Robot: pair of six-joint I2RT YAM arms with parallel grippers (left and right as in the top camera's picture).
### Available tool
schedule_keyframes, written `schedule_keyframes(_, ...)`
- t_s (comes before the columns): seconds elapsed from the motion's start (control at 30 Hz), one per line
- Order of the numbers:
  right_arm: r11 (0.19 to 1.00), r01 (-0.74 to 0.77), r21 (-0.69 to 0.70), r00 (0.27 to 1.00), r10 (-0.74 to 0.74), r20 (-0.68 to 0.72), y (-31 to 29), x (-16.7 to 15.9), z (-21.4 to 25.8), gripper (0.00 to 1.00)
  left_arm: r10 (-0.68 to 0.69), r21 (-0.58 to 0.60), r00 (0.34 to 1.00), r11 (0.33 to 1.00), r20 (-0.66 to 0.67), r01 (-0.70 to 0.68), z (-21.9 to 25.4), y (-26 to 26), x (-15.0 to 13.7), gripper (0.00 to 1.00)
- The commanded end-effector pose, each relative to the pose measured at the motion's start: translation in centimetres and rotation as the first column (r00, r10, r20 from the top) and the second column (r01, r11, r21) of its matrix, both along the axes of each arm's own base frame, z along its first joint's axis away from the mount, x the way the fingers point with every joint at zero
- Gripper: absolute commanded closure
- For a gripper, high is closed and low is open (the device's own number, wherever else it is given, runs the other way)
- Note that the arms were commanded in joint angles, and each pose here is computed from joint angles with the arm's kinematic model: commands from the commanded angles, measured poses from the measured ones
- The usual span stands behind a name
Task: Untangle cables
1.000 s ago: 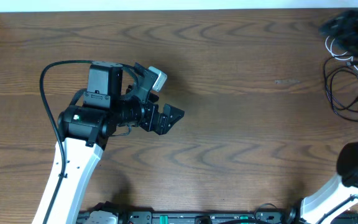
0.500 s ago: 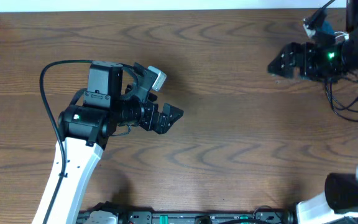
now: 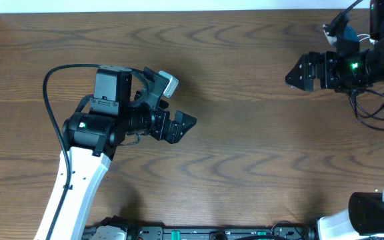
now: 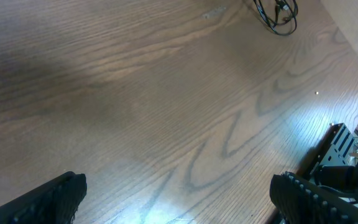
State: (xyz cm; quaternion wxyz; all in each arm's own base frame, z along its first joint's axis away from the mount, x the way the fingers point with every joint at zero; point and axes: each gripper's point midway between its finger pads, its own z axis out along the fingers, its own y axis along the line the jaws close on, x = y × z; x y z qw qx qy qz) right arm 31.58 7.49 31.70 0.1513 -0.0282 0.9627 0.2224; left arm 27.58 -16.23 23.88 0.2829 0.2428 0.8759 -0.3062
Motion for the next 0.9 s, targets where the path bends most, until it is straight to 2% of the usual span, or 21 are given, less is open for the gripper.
schedule_keyframes(0.0, 0.995, -0.090, -0.052, 0.991, 0.095, 0.095, 1.4, -2.0, 2.0, 0.01, -0.006, 0.002, 1.000, 1.000, 0.024, 0.006, 0.7, -0.1, 0.3, 0.01)
schedule_keyframes(0.17, 0.962, -0.149, -0.230, 0.972, 0.185, 0.144, 2.5, -3.6, 2.4, 0.01, -0.006, 0.002, 1.000, 1.000, 0.024, 0.006, 0.7, -0.1, 0.3, 0.01)
schedule_keyframes(0.33, 0.928, -0.109, -0.355, 0.929, 0.222, 0.295, 2.5, -3.5, 4.6, 0.01, -0.006, 0.002, 1.000, 1.000, 0.024, 0.006, 0.7, -0.1, 0.3, 0.01)
schedule_keyframes(0.57, 0.952, 0.064, -0.299, 0.833, 0.114, 0.542, 0.0, -2.4, 7.8, 0.01, -0.006, 0.002, 1.000, 1.000, 0.024, 0.006, 0.7, -0.1, 0.3, 0.01)
schedule_keyframes(0.87, 0.950, 0.243, -0.197, 0.648, -0.008, 0.761, -3.5, -2.8, 5.9, 0.01, -0.006, 0.002, 1.000, 1.000, 0.024, 0.006, 0.7, -0.1, 0.3, 0.01)
